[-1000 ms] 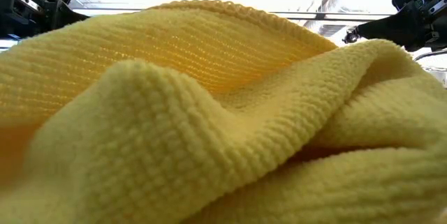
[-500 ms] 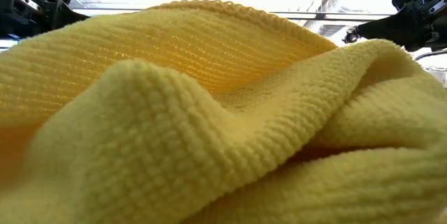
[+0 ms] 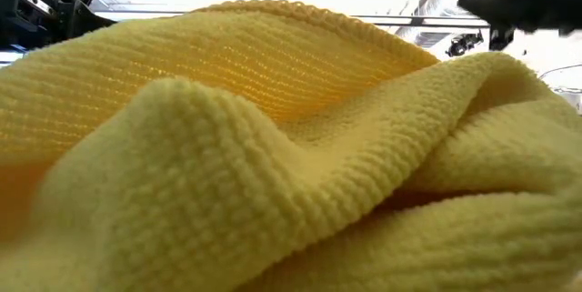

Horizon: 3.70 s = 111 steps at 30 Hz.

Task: Sort microfiber towel by color & place in baskets
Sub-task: Put the yellow towel into the right transparent bin

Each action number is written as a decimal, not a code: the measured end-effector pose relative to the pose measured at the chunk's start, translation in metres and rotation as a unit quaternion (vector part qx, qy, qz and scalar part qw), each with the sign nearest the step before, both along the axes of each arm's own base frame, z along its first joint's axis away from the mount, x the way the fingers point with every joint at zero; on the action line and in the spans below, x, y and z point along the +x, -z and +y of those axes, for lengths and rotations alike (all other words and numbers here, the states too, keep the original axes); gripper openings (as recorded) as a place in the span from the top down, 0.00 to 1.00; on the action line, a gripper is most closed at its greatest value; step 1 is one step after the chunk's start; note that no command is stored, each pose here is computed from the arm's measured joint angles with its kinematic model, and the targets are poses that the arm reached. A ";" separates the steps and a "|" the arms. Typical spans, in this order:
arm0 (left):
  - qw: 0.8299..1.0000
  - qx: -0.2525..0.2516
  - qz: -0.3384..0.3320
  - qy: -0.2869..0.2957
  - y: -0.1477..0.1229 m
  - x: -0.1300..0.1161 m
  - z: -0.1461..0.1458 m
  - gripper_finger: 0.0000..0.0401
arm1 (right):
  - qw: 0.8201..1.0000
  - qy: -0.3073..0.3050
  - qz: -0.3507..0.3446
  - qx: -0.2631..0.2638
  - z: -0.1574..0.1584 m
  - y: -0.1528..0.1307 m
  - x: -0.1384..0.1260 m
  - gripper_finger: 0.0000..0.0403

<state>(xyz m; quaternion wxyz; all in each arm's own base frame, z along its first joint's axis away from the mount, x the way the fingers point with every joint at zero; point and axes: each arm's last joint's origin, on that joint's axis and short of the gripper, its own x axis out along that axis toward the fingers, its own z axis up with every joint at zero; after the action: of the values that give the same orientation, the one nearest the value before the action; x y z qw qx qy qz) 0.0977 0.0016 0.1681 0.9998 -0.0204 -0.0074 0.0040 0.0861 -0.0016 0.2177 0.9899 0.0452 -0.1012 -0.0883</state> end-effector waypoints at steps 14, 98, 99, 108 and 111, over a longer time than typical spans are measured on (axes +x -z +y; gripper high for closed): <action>1.000 0.000 0.000 0.000 0.000 0.000 0.000 0.99 | 0.946 0.291 0.143 -0.031 -0.014 -0.109 0.033 1.00; 1.000 0.000 0.000 0.000 0.000 0.000 0.000 0.99 | 0.738 0.153 0.617 0.227 -0.145 -0.079 0.115 0.99; 1.000 0.000 0.000 0.000 0.000 0.000 0.000 0.99 | 0.750 0.165 0.597 0.232 -0.138 -0.088 0.109 0.99; 1.000 0.000 0.000 0.000 0.000 0.000 0.000 0.99 | 0.844 0.249 0.404 0.251 -0.074 -0.154 0.053 1.00; 1.000 0.000 0.000 0.000 0.000 0.000 0.000 0.99 | 0.866 0.251 0.353 0.250 -0.054 -0.167 0.034 1.00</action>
<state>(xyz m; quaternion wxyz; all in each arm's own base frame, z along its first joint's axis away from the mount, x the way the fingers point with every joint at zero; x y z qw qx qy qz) 0.0977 0.0015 0.1680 0.9998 -0.0206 -0.0073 0.0039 0.1198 -0.0558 0.3843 0.8598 0.2301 0.2721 -0.3658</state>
